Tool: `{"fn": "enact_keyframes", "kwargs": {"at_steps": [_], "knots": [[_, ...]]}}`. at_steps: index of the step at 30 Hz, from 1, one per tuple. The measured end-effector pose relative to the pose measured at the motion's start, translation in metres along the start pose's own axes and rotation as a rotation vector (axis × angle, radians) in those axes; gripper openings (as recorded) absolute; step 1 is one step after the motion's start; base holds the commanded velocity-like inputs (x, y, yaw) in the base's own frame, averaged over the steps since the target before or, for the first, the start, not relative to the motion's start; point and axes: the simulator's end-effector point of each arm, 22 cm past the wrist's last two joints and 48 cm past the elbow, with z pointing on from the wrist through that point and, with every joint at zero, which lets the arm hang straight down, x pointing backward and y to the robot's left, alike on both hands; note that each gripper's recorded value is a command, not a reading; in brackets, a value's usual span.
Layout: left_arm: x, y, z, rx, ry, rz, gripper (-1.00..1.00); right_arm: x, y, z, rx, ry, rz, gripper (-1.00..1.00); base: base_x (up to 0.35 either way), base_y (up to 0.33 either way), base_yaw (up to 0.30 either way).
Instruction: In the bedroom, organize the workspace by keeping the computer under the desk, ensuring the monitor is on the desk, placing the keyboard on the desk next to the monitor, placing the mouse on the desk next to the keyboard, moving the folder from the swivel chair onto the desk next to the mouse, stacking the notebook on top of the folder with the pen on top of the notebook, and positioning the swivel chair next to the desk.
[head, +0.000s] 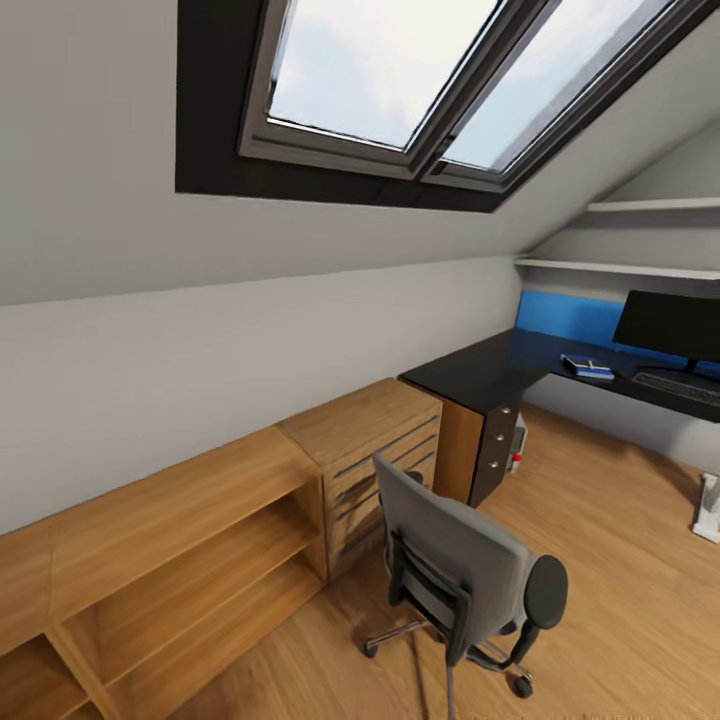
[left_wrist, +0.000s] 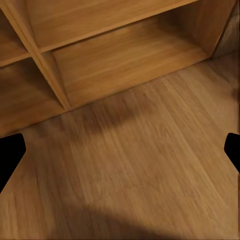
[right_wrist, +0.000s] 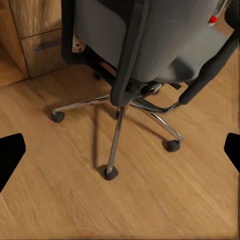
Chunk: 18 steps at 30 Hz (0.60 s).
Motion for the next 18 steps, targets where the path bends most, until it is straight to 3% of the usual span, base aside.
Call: {"fn": "enact_keyframes", "kwargs": {"at_steps": [14,18], "knots": [[0.001,0.001,0.000,-0.003,0.004,0.001,1.00,0.002,-0.003,0.000,0.003,0.003,-0.002,1.00,0.000,0.000,-0.280],[0.001,0.002,0.000,-0.005,0.004,0.000,1.00,0.003,-0.015,0.001,0.051,0.012,0.036,1.00,0.000,0.000,-0.300]]}}
